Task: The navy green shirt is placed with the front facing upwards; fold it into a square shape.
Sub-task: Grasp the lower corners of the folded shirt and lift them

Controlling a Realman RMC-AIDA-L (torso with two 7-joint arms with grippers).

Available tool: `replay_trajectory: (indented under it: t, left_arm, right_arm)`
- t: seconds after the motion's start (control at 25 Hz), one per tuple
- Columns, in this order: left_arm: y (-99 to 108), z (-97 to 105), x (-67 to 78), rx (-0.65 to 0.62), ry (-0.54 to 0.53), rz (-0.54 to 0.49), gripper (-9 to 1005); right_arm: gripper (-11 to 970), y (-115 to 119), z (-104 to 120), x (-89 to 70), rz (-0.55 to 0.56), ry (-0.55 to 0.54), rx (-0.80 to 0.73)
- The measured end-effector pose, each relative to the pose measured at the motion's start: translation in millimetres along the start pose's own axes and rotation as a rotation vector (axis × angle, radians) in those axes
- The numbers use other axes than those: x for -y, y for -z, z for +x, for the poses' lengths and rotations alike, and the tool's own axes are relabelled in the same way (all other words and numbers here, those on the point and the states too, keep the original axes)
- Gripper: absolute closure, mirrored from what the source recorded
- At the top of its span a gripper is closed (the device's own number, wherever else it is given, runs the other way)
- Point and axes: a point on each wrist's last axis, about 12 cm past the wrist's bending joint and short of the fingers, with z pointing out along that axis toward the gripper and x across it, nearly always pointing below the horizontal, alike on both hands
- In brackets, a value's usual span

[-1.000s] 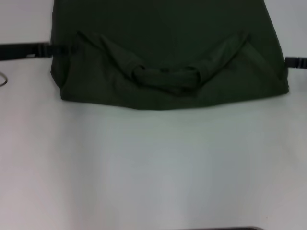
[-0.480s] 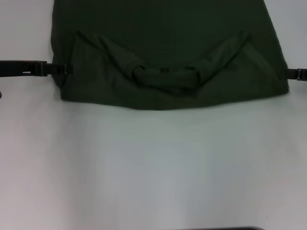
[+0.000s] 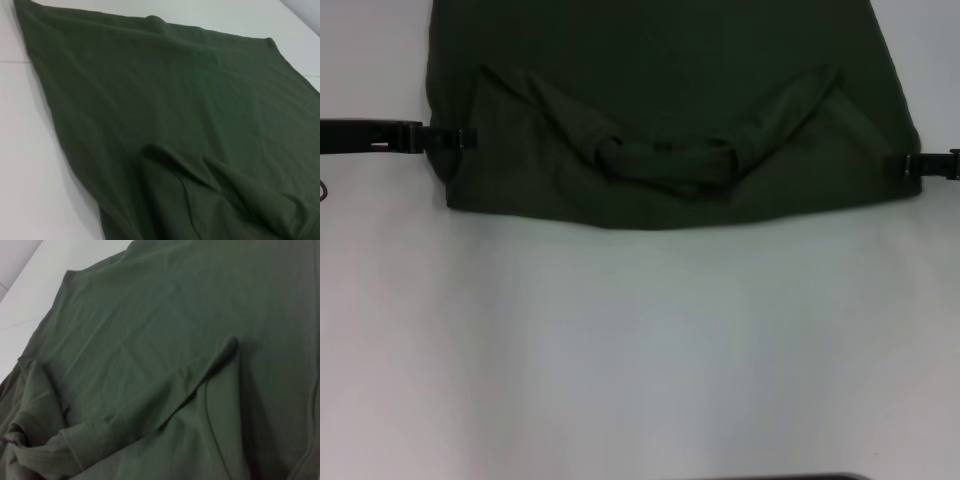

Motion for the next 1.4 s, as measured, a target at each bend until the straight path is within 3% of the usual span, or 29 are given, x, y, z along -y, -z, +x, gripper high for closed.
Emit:
replay_trajectory:
  t: [0.44,0.88,1.4]
  left_arm:
    - [-2.2,-3.8,2.7,0.004,-0.009,0.005,101]
    - [-2.9,-5.3,3.2,0.008,-0.011,0.004,114]
    - [-1.3,-4.4,5.0,-0.011,-0.016,0.027,128]
  right_arm:
    - [226,-8.5,-0.4,-4.5,-0.016,0.000,-0.010]
    - [296,-14.6,-1.4,-6.4,-0.021,-0.005,-0.012]
    - [804,-12.1,2.5,-3.2,-0.012,-0.014,-0.010]
